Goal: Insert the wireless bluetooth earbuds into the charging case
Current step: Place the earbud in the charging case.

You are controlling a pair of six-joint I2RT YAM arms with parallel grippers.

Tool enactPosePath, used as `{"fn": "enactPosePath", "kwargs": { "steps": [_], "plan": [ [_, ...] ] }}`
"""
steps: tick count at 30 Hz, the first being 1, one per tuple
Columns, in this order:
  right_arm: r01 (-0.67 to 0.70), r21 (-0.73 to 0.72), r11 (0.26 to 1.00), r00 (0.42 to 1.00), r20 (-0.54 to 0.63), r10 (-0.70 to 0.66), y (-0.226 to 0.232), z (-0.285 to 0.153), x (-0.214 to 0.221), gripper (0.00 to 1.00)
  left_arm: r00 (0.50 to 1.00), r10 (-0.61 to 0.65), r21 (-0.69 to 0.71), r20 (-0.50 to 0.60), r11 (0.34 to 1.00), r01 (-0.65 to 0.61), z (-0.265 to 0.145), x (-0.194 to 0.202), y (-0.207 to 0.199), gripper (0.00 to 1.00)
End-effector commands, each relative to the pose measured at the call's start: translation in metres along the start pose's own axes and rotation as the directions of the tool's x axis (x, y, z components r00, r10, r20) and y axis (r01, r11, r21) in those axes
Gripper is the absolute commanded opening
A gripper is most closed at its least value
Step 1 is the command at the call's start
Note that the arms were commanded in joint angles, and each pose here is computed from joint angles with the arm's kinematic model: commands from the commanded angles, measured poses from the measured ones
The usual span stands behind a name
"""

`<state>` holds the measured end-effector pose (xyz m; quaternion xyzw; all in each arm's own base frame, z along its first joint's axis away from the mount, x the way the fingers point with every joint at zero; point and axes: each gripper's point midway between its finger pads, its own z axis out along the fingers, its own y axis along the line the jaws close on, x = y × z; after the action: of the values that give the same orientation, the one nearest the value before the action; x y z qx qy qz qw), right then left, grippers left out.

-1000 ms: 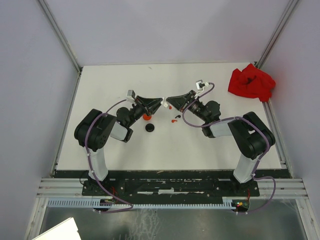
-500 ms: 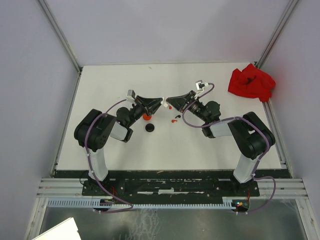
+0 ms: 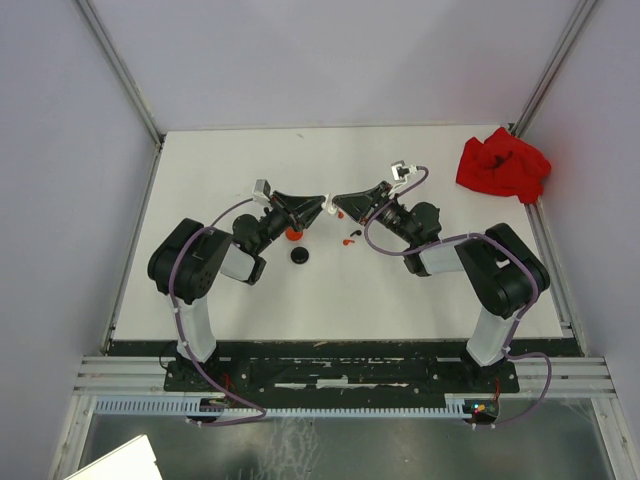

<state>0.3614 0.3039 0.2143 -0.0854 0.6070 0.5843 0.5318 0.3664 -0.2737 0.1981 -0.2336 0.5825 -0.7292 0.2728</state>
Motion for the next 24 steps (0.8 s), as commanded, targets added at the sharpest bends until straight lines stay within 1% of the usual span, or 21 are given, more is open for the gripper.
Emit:
{"fn": "enactPosePath", "kwargs": {
  "steps": [1,14,22,24],
  "plan": [
    [0.053,-0.045,0.998,0.998,0.041,-0.051,0.013,-0.001,-0.011,0.02,0.996,0.08,0.224,-0.029,0.972,-0.072,-0.006,0.012,-0.063,0.03],
    [0.06,-0.042,0.997,0.997,0.056,-0.058,0.015,-0.005,-0.018,0.02,0.997,0.072,0.203,-0.029,0.977,-0.065,-0.006,0.012,-0.054,0.03],
    [0.052,-0.032,0.998,0.998,0.038,-0.051,0.007,-0.006,-0.012,0.02,0.997,0.075,0.225,-0.029,0.972,-0.067,-0.005,0.011,-0.063,0.03],
    [0.053,-0.035,0.998,0.998,0.037,-0.052,0.008,-0.005,-0.011,0.05,0.997,0.076,0.229,-0.027,0.971,-0.067,-0.004,0.011,-0.065,0.03]
  ]
}}
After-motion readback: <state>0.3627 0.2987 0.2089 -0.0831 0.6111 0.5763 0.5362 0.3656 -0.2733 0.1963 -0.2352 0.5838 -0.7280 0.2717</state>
